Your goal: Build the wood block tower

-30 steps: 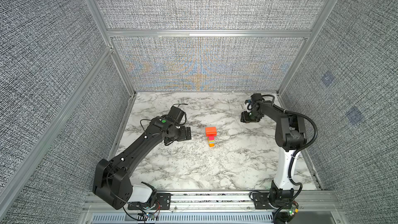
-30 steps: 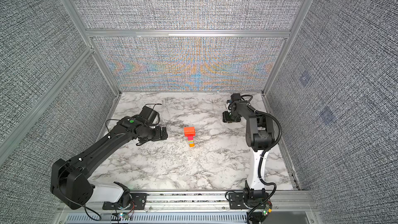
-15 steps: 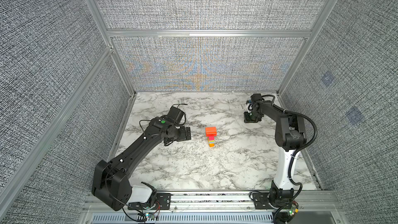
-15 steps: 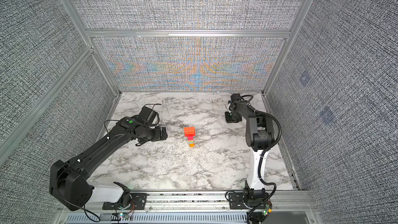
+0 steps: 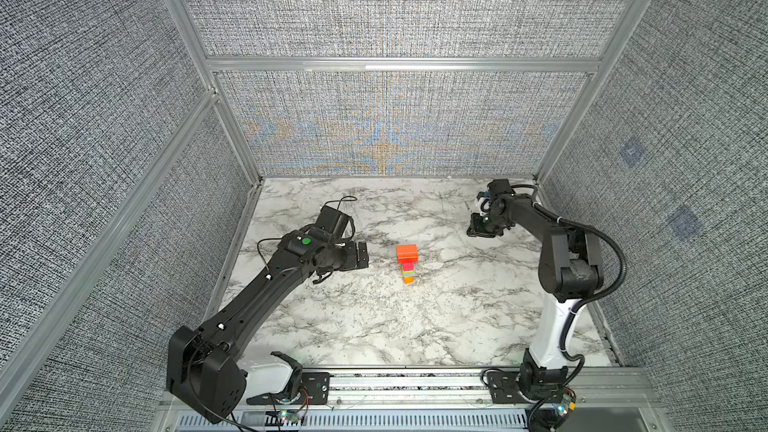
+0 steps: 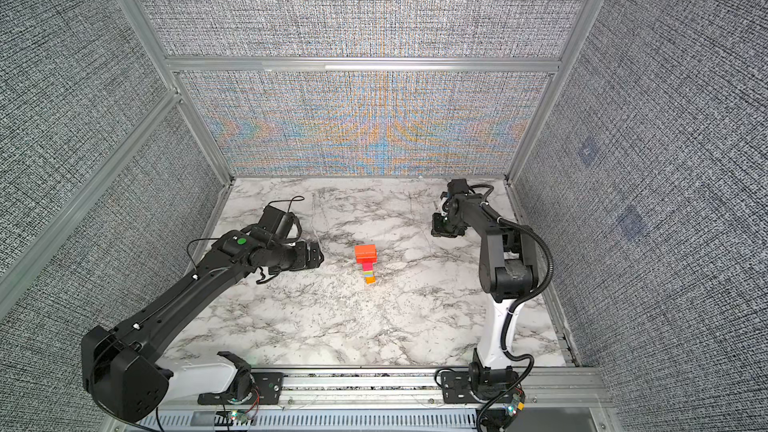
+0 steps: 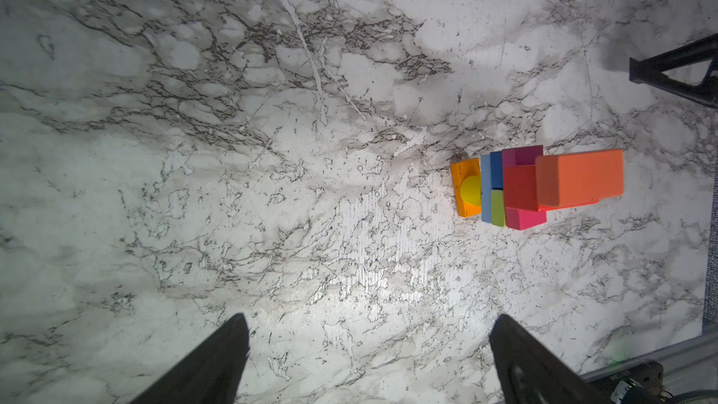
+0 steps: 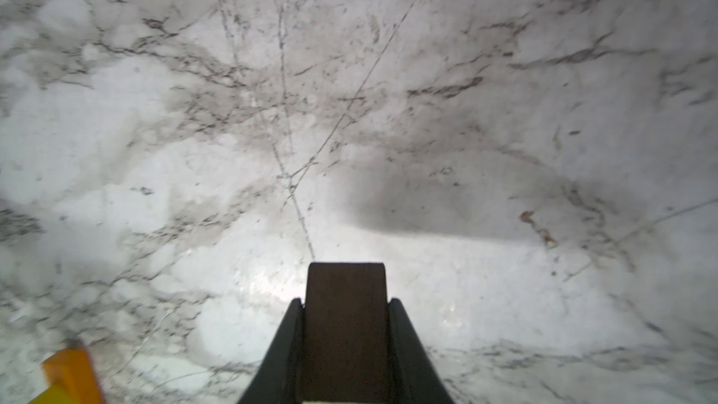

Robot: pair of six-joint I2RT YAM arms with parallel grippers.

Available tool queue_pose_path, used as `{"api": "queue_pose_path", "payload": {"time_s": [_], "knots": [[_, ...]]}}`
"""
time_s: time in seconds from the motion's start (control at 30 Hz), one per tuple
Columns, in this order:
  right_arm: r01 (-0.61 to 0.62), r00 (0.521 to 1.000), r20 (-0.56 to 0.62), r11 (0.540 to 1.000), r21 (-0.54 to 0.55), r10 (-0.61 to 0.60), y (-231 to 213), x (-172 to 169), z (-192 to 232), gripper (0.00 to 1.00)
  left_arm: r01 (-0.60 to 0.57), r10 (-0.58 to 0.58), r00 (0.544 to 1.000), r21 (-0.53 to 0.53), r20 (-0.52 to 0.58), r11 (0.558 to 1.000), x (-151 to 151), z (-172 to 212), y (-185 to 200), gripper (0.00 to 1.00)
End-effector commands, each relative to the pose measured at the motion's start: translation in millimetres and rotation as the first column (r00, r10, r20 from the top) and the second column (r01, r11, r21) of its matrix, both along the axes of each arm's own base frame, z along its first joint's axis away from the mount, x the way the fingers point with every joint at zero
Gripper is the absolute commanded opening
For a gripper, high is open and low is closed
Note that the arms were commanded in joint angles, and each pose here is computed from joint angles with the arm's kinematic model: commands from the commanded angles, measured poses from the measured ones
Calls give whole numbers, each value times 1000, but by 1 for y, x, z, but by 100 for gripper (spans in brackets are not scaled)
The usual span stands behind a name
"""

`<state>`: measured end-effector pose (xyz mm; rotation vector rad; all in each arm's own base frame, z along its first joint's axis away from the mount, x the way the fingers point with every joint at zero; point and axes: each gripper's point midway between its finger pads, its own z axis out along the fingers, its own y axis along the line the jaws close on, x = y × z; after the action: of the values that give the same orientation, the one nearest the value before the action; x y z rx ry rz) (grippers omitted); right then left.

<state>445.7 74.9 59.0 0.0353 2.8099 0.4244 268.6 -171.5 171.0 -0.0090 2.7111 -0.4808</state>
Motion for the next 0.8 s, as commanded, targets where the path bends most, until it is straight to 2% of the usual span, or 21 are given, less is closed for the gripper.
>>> {"api": "queue_pose_path", "payload": {"time_s": [0.0, 0.13, 0.37, 0.47, 0.57, 0.77], "knots": [[47, 997, -62, 974, 223, -34, 30, -11, 10, 12, 12, -12, 999, -12, 29, 1000, 4, 5, -2, 99], [161, 976, -200, 904, 396, -87, 49, -30, 12, 12, 9, -8, 999, -14, 41, 1000, 4, 9, 0, 99], [280, 936, -338, 779, 561, -93, 72, -52, 33, 16, -4, 5, 999, -17, 45, 1000, 6, 10, 1, 99], [311, 920, -389, 705, 638, -53, 83, -55, 41, 18, -10, 11, 999, -20, 38, 1000, 7, 7, 0, 99], [338, 899, -438, 610, 717, 16, 96, -54, 43, 18, -15, 15, 1000, -23, 26, 1000, 8, 4, -1, 99], [412, 865, -502, 559, 720, 9, 98, -50, 23, 18, -16, 17, 1000, -25, 20, 1000, 8, 3, -2, 99]]}}
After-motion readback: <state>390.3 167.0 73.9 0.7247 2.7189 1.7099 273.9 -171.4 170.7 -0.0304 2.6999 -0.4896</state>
